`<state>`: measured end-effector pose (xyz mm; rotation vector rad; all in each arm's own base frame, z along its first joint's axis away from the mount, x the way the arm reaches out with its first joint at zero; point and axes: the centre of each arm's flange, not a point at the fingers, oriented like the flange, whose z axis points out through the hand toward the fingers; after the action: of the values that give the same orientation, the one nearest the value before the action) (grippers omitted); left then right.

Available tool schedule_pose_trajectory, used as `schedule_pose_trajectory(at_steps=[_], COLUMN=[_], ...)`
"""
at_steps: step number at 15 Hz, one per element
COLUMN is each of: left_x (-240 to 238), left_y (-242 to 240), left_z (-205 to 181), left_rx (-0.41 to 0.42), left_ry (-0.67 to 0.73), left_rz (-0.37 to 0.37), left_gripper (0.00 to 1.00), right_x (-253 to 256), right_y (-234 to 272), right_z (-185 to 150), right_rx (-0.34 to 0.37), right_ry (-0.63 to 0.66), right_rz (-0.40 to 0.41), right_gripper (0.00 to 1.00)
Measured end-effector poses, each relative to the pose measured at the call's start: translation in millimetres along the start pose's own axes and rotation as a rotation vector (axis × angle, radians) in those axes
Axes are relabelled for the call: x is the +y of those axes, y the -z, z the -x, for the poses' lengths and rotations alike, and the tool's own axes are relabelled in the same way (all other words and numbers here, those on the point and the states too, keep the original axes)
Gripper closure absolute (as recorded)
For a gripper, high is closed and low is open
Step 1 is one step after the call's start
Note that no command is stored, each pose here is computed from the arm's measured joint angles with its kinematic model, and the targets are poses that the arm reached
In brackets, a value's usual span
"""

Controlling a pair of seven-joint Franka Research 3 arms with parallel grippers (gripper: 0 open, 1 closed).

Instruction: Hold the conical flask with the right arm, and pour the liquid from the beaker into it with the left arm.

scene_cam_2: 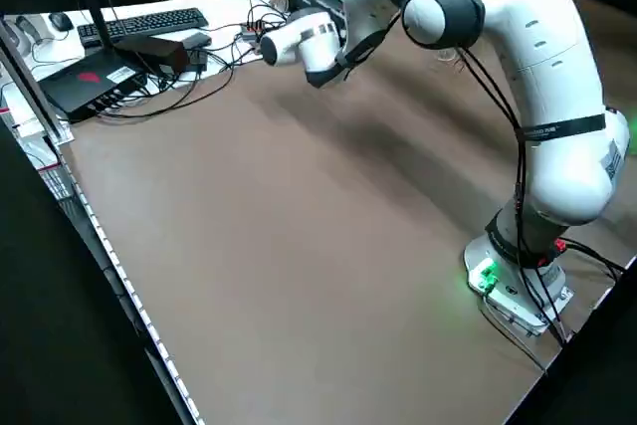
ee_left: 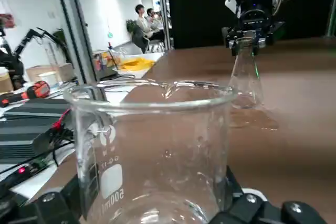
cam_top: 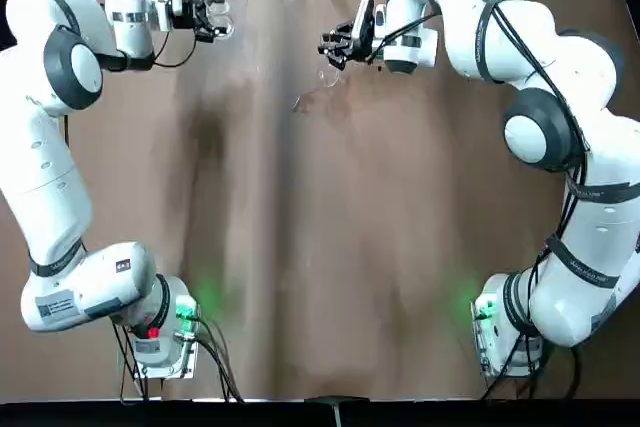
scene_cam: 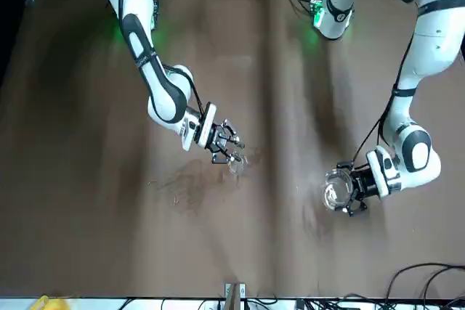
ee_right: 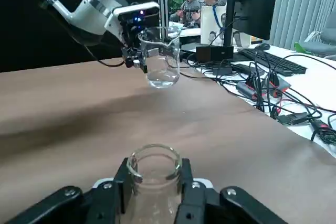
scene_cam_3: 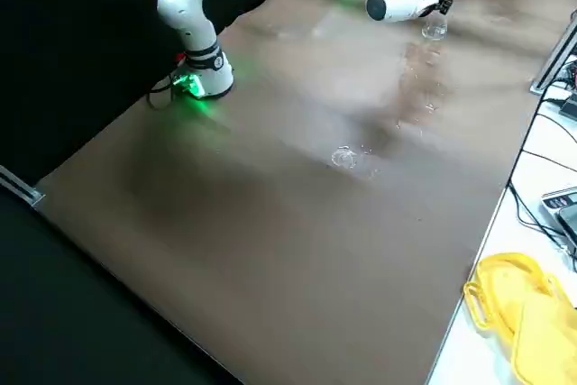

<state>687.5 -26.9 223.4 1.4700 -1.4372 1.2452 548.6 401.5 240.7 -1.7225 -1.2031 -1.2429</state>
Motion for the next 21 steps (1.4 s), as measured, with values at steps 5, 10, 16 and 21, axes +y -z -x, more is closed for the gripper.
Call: schedule_pose_trajectory(at_steps=[5,10,16,21], left_x=[4,18,40,56], left_y=[-49,-93,-133,-164], left_z=[-52,-94,-130,-163], left_rx=[-0.089,-0.150,-0.254,-0.356], left_ry=[-0.015,-0.006,-0.015,0.016], left_rz=[0.100,0.169,0.216,0.244], left_gripper=[0.02,0.02,0.02,0.02], right_x=[-1,-3,-5,-5], right_y=[-1,-3,-4,-7], right_z=[-1,-1,4,23], right_rx=[0.004,0.004,-0.004,-0.026], right_ry=[-0.007,-0.006,-0.010,-0.027], right_rz=[0.004,-0.001,-0.002,-0.004], right_gripper=[0.61,0.61,0.61,0.61])
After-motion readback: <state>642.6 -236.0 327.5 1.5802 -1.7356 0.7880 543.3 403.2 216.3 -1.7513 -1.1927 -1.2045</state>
